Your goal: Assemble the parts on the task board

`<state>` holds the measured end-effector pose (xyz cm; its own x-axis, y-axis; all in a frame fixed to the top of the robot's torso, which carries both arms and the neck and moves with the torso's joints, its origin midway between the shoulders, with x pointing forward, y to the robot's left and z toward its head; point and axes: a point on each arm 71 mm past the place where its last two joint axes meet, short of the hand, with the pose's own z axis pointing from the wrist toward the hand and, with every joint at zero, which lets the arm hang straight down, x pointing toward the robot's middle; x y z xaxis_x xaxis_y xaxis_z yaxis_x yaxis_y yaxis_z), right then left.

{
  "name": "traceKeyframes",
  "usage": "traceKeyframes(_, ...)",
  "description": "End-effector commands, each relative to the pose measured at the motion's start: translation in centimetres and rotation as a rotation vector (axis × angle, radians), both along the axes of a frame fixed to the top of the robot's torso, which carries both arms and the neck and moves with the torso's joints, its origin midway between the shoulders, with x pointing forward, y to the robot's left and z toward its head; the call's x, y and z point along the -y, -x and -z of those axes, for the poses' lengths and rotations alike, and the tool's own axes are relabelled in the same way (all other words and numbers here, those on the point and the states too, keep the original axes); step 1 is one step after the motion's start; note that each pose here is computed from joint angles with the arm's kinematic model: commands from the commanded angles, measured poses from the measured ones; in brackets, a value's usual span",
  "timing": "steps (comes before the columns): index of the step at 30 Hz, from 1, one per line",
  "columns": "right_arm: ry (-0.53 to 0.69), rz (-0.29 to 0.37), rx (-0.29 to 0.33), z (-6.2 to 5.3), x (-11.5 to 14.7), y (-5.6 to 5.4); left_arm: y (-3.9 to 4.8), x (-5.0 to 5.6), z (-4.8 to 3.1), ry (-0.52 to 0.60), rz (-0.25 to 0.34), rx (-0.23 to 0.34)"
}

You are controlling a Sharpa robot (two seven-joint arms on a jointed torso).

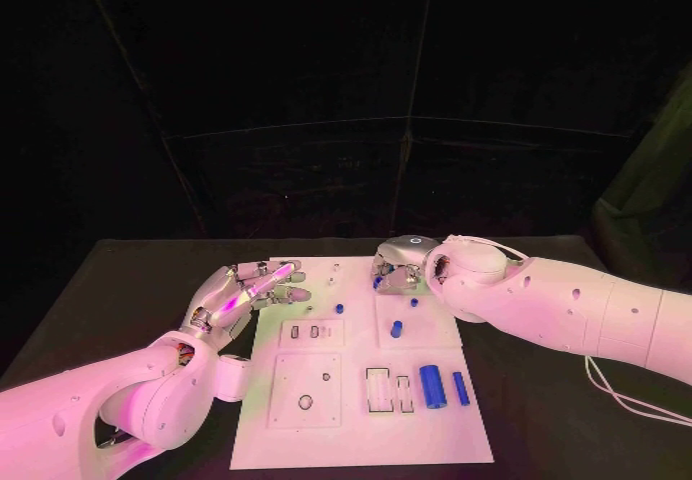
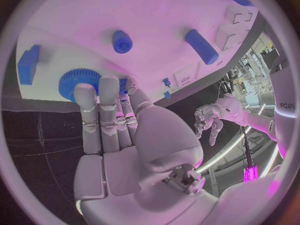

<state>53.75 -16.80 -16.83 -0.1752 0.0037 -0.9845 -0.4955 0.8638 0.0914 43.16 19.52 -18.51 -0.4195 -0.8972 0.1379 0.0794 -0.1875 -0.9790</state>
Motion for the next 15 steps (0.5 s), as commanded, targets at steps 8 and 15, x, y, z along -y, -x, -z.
traceKeyframes(8, -0.186, -0.039, 0.173, -1.8, -0.1, 0.6, 0.00, 0.0, -0.14, 0.001, 0.013, 0.006)
traceKeyframes(15, -0.261, -0.035, 0.228, -2.4, -0.9, 0.5, -0.12, -0.1, -0.09, -0.003, 0.005, 0.006)
